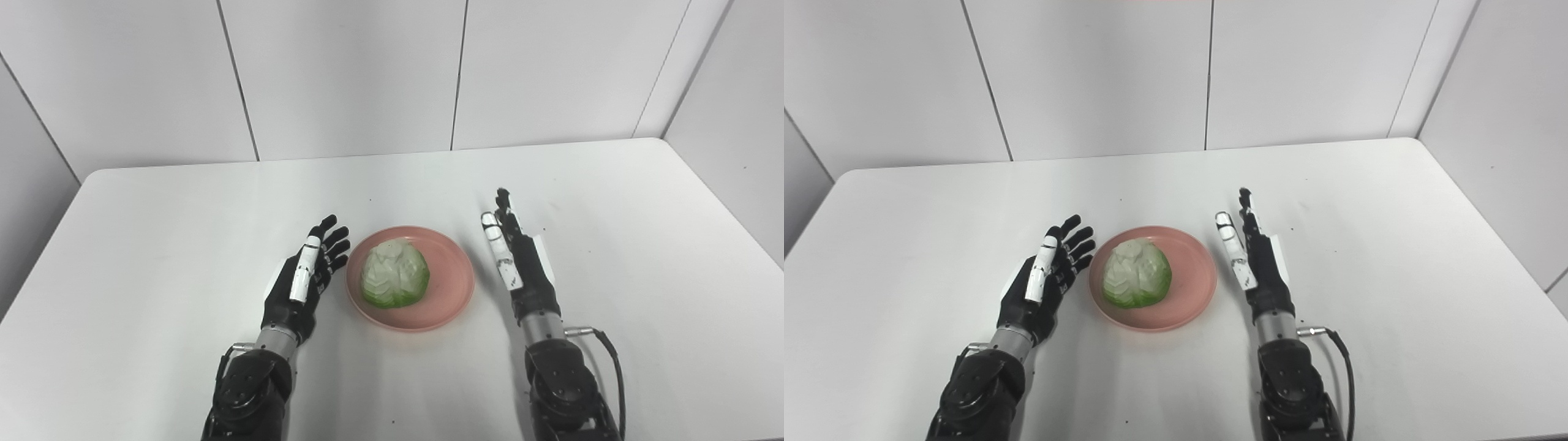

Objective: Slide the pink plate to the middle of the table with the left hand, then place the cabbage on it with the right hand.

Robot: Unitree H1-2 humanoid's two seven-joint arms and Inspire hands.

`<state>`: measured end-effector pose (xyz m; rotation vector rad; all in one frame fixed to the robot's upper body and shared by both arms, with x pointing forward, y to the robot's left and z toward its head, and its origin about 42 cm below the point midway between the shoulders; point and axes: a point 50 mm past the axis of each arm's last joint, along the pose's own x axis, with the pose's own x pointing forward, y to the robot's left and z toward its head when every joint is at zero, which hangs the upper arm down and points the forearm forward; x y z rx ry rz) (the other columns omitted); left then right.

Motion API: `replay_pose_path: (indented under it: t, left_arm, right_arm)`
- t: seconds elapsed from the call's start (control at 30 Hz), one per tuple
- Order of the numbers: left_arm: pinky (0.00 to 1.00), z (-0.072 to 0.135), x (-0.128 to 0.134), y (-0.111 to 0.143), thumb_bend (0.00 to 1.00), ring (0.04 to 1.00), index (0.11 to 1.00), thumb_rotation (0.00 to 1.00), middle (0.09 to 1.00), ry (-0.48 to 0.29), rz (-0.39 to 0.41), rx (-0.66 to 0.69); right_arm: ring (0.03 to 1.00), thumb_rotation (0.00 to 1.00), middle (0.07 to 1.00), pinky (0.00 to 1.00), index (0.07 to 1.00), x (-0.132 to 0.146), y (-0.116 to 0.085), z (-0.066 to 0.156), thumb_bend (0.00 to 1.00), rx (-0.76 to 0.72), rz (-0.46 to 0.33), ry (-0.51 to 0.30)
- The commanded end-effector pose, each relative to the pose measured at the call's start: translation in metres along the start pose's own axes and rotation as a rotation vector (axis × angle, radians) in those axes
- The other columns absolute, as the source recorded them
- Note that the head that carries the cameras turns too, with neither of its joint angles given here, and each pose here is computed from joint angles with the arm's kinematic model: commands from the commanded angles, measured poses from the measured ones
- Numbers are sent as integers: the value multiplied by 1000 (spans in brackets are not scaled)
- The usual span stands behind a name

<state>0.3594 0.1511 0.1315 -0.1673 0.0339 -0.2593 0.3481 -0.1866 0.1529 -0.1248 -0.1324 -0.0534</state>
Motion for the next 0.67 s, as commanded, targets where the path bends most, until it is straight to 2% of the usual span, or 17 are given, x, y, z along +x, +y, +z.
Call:
replay_pose_path:
  t: [0.0, 0.07, 0.17, 0.37, 0.63]
  left_arm:
    - [984, 13, 2, 2, 478, 926, 928, 1000, 924, -76, 1, 44]
    - [998, 12, 0, 3, 471, 981, 973, 1000, 973, -93, -5, 74]
    - [1000, 10, -2, 5, 477, 999, 997, 1000, 995, -110, -6, 113]
    - [1000, 3, -3, 9, 479, 1000, 1000, 1000, 1000, -134, 4, 176]
    - [991, -1, -4, 10, 464, 994, 995, 1000, 992, -134, 19, 174]
  right_arm:
    - [1000, 1000, 994, 1000, 992, 5, 5, 14, 331, 31, -15, -50]
    - [1000, 1000, 999, 989, 998, 3, 6, 11, 288, 29, -1, -48]
    - [1000, 1000, 1000, 997, 999, 1, 6, 8, 255, 27, 9, -42]
    - [1000, 1000, 1000, 1000, 996, 0, 7, 2, 254, 38, 15, -15]
    - [1000, 1000, 1000, 1000, 994, -2, 8, -2, 274, 54, 29, 11]
